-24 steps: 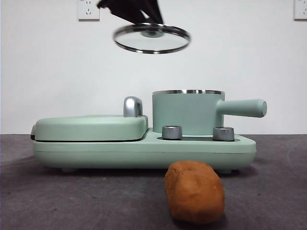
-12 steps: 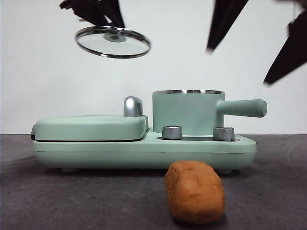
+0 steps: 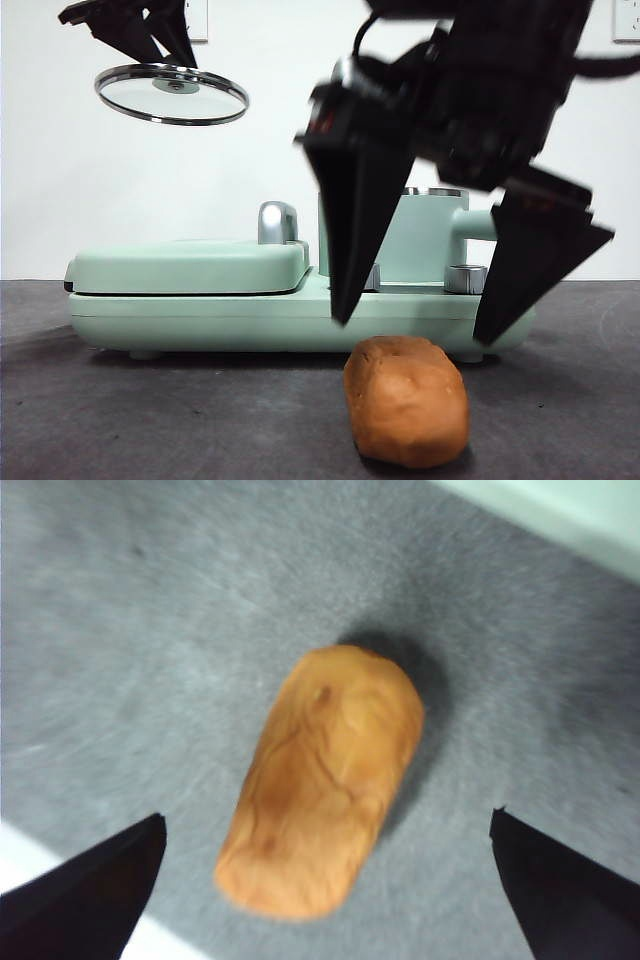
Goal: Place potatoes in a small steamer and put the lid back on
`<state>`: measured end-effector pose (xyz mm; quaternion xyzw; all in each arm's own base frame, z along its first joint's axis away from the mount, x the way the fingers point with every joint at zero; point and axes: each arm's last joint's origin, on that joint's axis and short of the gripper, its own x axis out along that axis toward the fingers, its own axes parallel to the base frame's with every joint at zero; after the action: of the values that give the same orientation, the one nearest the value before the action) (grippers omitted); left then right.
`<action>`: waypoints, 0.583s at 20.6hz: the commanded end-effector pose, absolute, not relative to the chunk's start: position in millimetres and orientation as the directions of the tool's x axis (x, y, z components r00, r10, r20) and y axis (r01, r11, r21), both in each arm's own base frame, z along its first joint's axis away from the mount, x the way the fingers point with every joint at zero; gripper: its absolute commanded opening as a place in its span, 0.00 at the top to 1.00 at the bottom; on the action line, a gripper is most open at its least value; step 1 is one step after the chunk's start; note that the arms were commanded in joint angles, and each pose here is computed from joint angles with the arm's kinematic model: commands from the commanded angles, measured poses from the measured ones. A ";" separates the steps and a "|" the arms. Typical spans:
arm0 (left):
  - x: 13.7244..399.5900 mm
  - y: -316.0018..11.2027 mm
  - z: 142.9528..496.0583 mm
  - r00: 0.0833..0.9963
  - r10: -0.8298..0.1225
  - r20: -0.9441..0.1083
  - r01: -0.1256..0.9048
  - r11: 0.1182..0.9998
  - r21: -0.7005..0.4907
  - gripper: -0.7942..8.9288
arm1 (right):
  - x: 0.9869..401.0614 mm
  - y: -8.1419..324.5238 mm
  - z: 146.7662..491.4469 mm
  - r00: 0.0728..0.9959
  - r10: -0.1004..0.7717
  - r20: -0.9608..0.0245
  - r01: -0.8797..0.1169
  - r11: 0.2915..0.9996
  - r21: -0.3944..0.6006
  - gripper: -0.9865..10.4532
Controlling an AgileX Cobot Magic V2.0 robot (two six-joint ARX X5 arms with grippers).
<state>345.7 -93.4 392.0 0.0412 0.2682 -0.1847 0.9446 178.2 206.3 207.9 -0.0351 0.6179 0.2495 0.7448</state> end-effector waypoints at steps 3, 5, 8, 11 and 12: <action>345.6 -84.2 407.2 0.828 -0.318 -0.462 0.348 0.937 -0.022 0.90 | 185.5 219.4 191.4 0.089 0.306 -0.948 -0.404 0.881 0.247 0.46; 346.0 -82.8 407.2 0.829 -0.315 -0.462 0.344 0.939 -0.022 0.90 | 187.4 222.1 189.1 0.097 0.316 -0.944 -0.407 0.878 0.252 0.52; 346.2 -82.0 407.2 0.830 -0.313 -0.462 0.342 0.939 -0.022 0.90 | 189.3 224.7 187.8 0.110 0.330 -0.938 -0.413 0.873 0.259 0.61; 346.2 -82.0 407.2 0.829 -0.313 -0.463 0.341 0.940 -0.024 0.90 | 189.3 225.7 183.6 0.075 0.333 -0.940 -0.411 0.869 0.275 0.61; 346.2 -82.0 407.2 0.829 -0.313 -0.463 0.341 0.940 -0.025 0.90 | 189.5 226.4 181.2 0.064 0.331 -0.942 -0.410 0.869 0.278 0.61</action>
<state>348.5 -82.4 392.0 0.0333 0.2693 -0.1687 0.9476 189.1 220.1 183.4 -0.0297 0.6309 0.2530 0.7328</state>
